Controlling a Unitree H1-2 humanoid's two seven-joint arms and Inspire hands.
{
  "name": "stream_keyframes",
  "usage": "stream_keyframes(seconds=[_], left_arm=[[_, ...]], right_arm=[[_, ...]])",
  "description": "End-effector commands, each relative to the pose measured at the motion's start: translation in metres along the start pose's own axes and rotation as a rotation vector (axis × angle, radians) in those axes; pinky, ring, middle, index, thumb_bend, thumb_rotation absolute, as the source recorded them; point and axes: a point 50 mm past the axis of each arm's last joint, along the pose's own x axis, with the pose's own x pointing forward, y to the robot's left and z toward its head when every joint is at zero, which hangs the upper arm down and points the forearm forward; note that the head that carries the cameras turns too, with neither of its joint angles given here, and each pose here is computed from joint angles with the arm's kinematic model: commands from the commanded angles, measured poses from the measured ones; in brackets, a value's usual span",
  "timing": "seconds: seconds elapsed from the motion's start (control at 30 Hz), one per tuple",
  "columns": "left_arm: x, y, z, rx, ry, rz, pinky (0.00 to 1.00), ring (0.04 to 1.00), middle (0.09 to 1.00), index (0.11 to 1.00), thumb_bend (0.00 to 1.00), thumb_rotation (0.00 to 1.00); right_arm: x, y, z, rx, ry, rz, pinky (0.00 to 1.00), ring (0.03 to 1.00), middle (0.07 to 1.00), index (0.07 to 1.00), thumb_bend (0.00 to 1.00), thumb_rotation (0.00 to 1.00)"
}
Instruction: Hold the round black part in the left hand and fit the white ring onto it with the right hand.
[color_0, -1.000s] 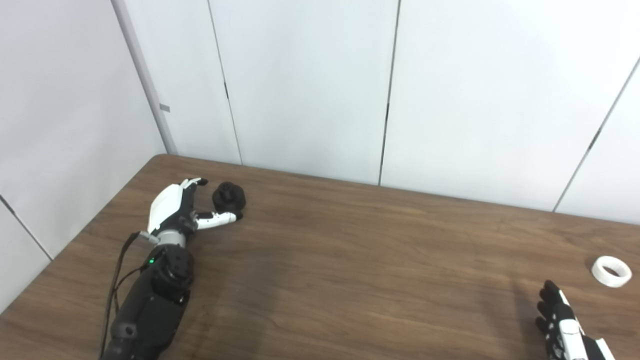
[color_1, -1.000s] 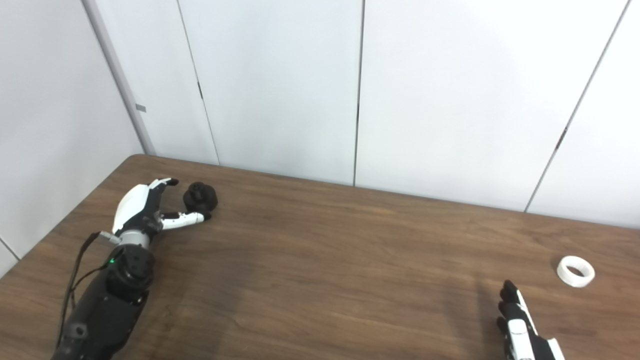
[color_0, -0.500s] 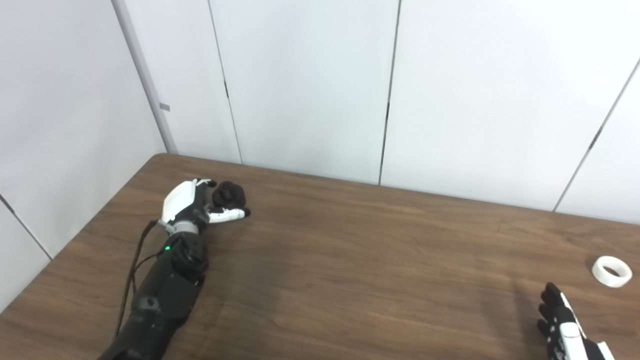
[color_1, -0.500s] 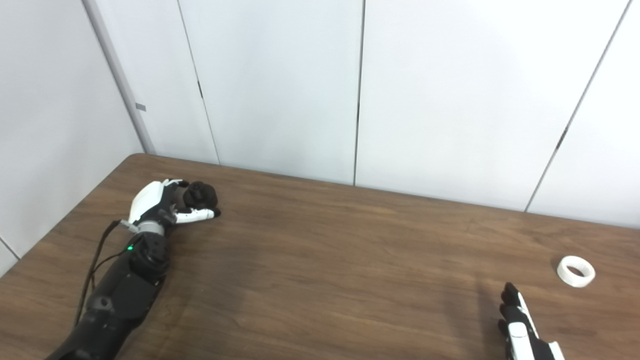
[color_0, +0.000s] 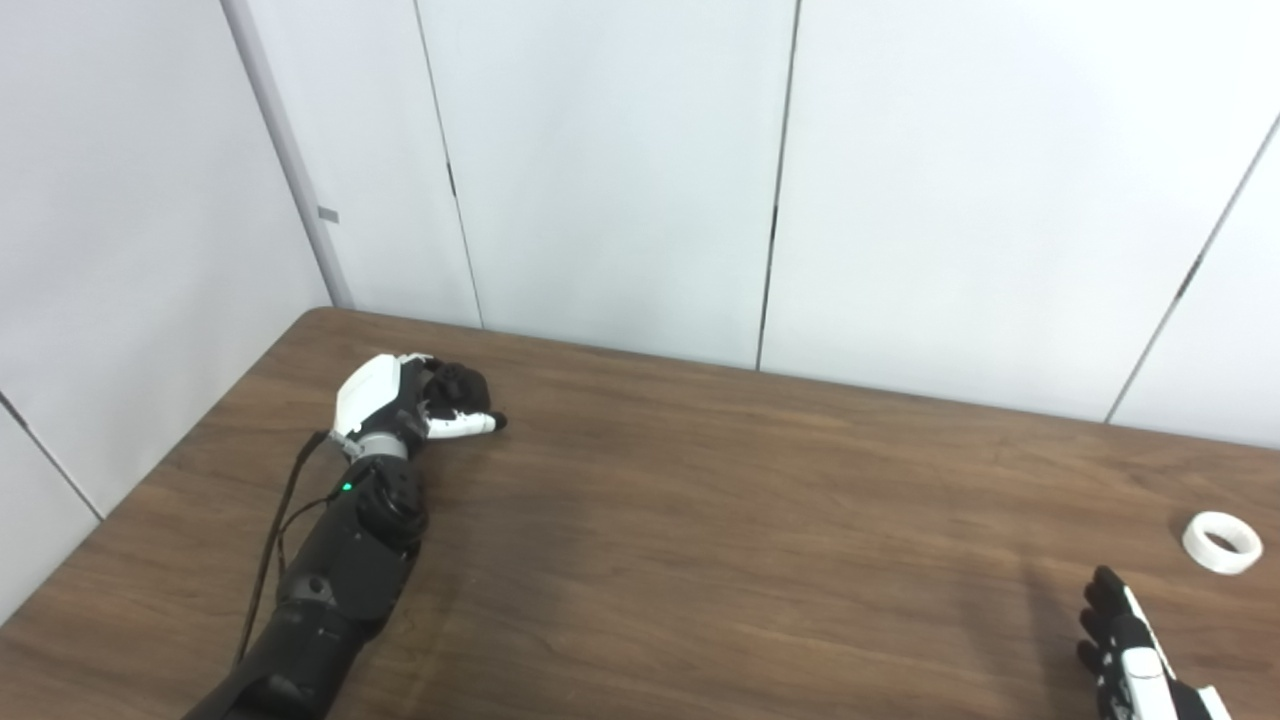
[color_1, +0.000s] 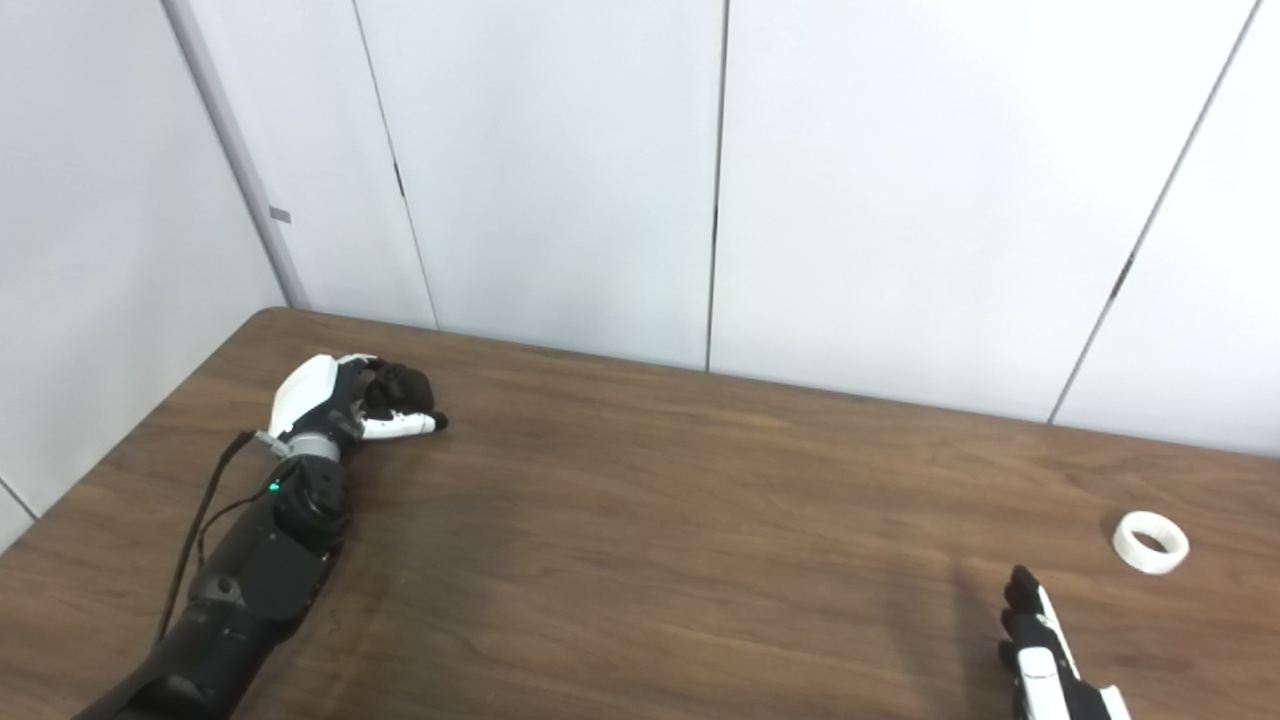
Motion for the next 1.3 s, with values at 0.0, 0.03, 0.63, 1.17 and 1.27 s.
stream_keyframes(seconds=[0.0, 0.03, 0.63, 1.17, 1.27], left_arm=[[0.012, 0.027, 0.024, -0.014, -0.065, 0.086, 1.0, 0.981, 0.932, 0.806, 1.0, 0.36], [0.012, 0.027, 0.024, -0.013, -0.063, 0.085, 1.0, 0.982, 0.932, 0.805, 1.0, 0.35], [0.01, 0.03, 0.008, -0.006, -0.028, 0.083, 1.0, 0.979, 0.911, 0.767, 0.97, 0.33], [0.008, 0.027, 0.005, -0.035, -0.083, 0.119, 1.0, 0.892, 0.751, 0.482, 0.52, 0.05], [0.007, 0.027, 0.004, -0.032, -0.085, 0.122, 1.0, 0.884, 0.748, 0.483, 0.52, 0.05]], right_arm=[[0.0, -0.001, 0.014, -0.007, -0.06, -0.008, 1.0, 1.0, 1.0, 1.0, 0.35, 1.0], [0.0, -0.002, 0.014, -0.01, -0.06, -0.008, 1.0, 1.0, 1.0, 1.0, 0.35, 1.0], [0.0, -0.005, 0.014, -0.019, -0.052, -0.001, 1.0, 1.0, 1.0, 1.0, 0.37, 1.0], [0.0, -0.007, 0.015, -0.004, -0.056, 0.0, 1.0, 1.0, 1.0, 1.0, 0.38, 1.0], [0.001, -0.007, 0.015, 0.001, -0.058, 0.0, 1.0, 1.0, 1.0, 1.0, 0.39, 1.0]])
